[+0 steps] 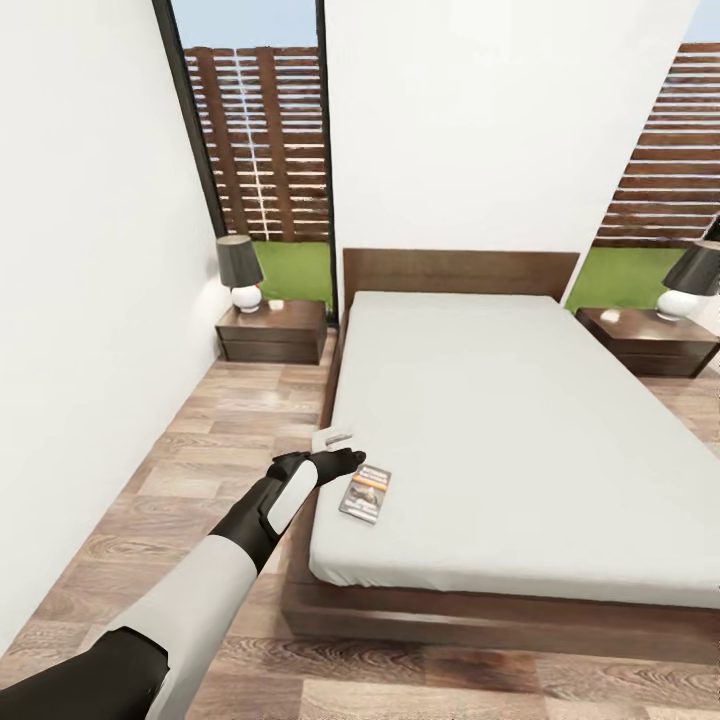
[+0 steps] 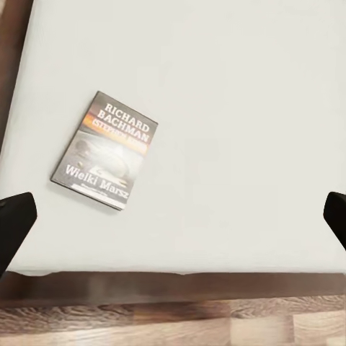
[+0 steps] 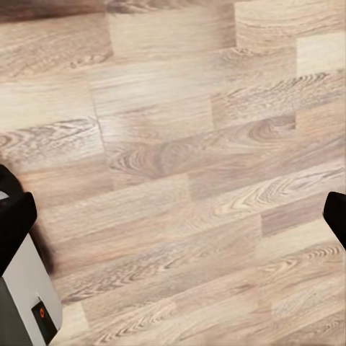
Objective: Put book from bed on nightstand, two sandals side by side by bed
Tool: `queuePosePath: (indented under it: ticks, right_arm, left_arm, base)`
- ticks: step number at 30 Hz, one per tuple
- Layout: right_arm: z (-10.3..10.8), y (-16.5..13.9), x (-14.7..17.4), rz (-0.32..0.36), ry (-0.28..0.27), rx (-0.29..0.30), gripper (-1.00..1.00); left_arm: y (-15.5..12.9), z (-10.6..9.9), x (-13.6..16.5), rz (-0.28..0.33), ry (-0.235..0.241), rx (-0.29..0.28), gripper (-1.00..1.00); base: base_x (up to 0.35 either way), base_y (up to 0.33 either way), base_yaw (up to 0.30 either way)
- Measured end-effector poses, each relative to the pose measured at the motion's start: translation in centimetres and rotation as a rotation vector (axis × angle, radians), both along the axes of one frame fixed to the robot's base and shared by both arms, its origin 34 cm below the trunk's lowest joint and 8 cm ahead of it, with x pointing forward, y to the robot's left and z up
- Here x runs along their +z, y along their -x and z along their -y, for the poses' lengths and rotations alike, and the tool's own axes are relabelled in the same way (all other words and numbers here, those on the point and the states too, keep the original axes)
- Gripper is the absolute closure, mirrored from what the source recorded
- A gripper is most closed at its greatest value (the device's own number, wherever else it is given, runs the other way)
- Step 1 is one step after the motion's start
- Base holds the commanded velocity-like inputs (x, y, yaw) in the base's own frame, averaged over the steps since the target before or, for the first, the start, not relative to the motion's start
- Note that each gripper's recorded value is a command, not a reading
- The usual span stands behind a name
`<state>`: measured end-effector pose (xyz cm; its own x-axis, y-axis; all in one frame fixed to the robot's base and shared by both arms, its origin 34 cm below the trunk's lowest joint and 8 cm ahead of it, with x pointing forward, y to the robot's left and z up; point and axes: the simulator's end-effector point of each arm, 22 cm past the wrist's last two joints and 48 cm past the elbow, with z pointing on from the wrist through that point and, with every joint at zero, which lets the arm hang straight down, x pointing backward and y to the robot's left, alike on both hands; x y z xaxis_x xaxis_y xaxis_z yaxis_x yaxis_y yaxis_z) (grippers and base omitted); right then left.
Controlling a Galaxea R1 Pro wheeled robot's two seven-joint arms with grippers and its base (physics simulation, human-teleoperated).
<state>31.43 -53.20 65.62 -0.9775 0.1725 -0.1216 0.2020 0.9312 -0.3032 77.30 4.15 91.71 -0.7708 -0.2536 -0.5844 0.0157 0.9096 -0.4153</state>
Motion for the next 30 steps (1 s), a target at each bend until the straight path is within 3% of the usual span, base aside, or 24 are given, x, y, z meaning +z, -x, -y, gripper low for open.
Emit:
queuePosePath:
  ticks: [30]
  right_arm:
    - [-0.7, 1.5, -1.2, -0.044, -0.008, 0.000, -1.00]
  left_arm:
    - [0.4, 0.1, -3.0, -0.044, 0.003, 0.000, -1.00]
  base:
    - [0.000, 0.000, -0.004]
